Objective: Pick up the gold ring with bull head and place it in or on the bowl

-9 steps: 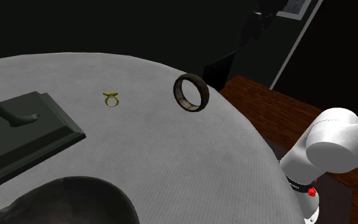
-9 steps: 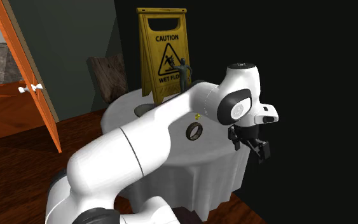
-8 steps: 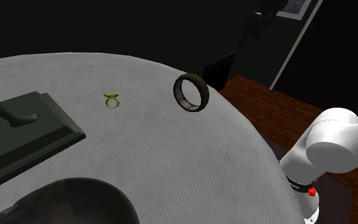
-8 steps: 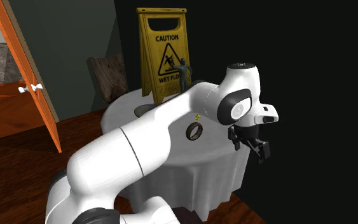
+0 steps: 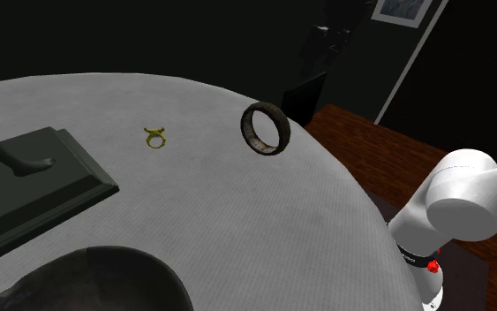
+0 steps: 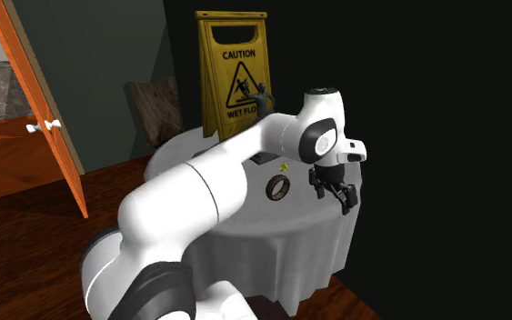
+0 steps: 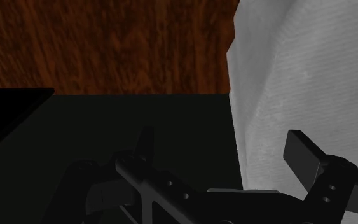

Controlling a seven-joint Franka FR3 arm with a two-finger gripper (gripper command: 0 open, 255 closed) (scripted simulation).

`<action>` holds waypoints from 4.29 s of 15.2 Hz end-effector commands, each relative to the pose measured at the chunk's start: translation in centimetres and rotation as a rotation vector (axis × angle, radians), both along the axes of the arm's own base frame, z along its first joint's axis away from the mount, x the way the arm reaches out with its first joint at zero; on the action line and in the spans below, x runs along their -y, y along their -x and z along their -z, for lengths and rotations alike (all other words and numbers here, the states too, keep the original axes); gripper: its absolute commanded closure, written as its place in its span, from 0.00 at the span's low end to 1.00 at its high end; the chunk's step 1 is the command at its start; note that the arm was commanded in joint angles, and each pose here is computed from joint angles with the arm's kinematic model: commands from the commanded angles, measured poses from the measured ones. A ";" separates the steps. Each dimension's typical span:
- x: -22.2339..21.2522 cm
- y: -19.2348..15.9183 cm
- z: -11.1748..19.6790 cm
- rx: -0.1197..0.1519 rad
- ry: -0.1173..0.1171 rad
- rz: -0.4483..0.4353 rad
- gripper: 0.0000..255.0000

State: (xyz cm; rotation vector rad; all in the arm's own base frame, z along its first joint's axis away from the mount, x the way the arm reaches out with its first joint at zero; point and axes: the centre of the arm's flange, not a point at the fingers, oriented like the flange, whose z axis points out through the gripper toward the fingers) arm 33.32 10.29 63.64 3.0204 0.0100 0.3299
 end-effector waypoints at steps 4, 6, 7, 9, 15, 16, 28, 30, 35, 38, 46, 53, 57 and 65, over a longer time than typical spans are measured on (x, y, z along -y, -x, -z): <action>-6.1 -1.4 1.2 -0.008 -0.018 0.011 0.00; -8.5 -2.0 1.6 -0.011 -0.025 0.015 0.00; -9.7 -2.3 1.8 -0.012 -0.029 0.017 0.00; -12.2 -3.0 2.2 -0.015 -0.036 0.021 0.00; -19.5 -5.0 3.3 -0.024 -0.057 0.033 0.00; -20.7 -5.3 3.5 -0.026 -0.060 0.035 0.00; -34.1 -9.2 5.6 -0.042 -0.099 0.056 0.00; -34.1 -9.4 6.7 -0.042 -0.099 0.056 0.00; -34.0 -9.8 9.1 -0.042 -0.099 0.056 0.00; -34.0 -9.8 9.1 -0.042 -0.099 0.056 0.00; -34.0 -9.8 9.1 -0.042 -0.099 0.056 1.00; -34.0 -9.8 9.1 -0.042 -0.099 0.056 1.00; -34.0 -9.8 6.9 -0.042 -0.099 0.056 1.00; -34.0 -9.8 2.7 -0.042 -0.099 0.056 1.00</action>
